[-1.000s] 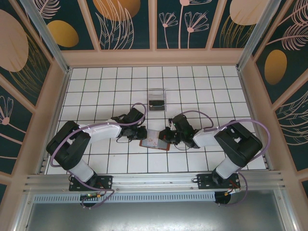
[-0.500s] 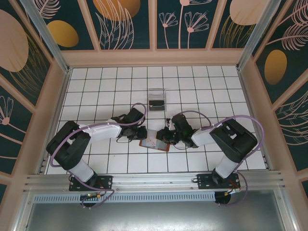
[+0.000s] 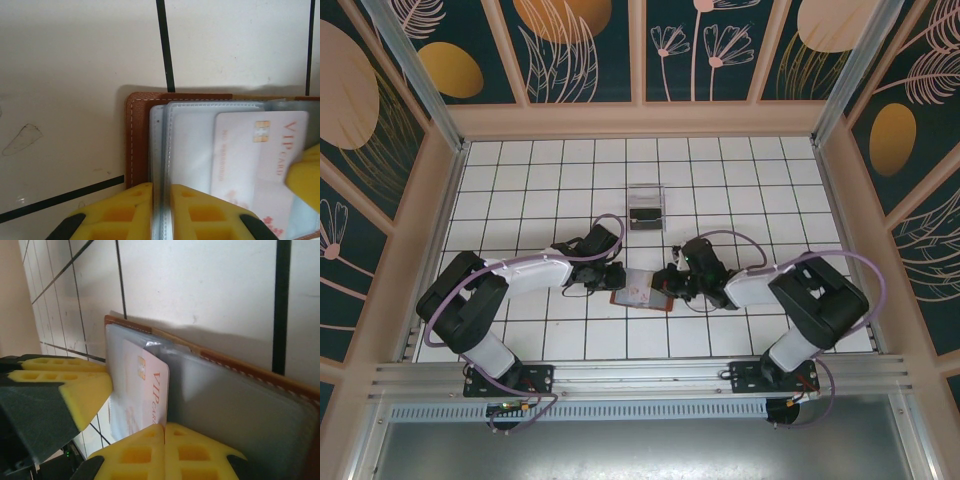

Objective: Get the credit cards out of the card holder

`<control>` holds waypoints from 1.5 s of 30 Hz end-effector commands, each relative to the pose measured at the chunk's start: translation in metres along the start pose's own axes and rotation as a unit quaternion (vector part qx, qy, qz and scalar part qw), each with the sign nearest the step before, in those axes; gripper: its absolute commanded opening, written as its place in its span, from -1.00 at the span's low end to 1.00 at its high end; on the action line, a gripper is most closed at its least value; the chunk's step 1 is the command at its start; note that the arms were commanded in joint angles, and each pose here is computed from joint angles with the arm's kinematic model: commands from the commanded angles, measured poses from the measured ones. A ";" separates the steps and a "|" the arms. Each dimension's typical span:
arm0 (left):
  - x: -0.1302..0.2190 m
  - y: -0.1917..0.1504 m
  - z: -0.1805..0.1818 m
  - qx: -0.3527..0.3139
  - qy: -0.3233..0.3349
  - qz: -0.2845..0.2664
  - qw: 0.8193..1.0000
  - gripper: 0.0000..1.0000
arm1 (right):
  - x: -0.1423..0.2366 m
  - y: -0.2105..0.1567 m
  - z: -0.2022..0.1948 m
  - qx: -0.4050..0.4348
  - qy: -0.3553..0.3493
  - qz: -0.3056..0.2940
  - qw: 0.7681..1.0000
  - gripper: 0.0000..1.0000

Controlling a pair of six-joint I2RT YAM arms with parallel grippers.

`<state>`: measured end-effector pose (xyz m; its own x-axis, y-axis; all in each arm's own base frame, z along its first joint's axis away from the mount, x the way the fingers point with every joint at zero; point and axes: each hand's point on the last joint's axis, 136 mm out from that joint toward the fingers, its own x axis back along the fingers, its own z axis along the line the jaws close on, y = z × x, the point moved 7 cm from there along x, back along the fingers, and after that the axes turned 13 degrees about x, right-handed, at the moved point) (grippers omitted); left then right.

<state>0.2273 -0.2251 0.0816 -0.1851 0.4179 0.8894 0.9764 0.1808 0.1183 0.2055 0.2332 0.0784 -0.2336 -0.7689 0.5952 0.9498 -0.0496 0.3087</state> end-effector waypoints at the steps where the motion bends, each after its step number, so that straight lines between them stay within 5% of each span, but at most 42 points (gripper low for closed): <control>1: -0.013 -0.022 0.032 0.019 0.073 0.040 0.996 -0.65 | 0.016 0.001 -0.008 0.005 -0.049 -0.016 0.999 -1.00; 15: -0.002 -0.017 0.020 0.032 0.042 0.028 0.998 -0.59 | 0.058 0.039 0.036 0.113 -0.098 -0.042 0.988 -1.00; 21: 0.006 -0.013 0.013 0.031 0.031 0.014 0.999 -0.48 | 0.070 0.073 0.063 0.251 -0.146 -0.047 0.956 -1.00; 27: 0.020 -0.003 0.000 0.019 0.020 -0.013 1.000 -0.45 | 0.067 0.112 0.077 0.423 -0.204 -0.020 0.883 -1.00; 37: 0.033 0.009 -0.008 -0.004 0.025 -0.050 0.998 -0.43 | 0.060 0.156 0.079 0.697 -0.214 0.072 0.681 -1.00; 45: 0.037 0.018 -0.001 0.013 0.016 -0.066 0.998 -0.42 | 0.046 0.184 0.087 0.764 -0.138 0.119 0.619 -1.00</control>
<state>0.2349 -0.2150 0.1128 -0.2833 0.3688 0.8853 0.9487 0.2429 0.2024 0.3544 0.2366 0.2264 -0.4448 -0.4547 0.7716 -0.1407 0.8863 0.4412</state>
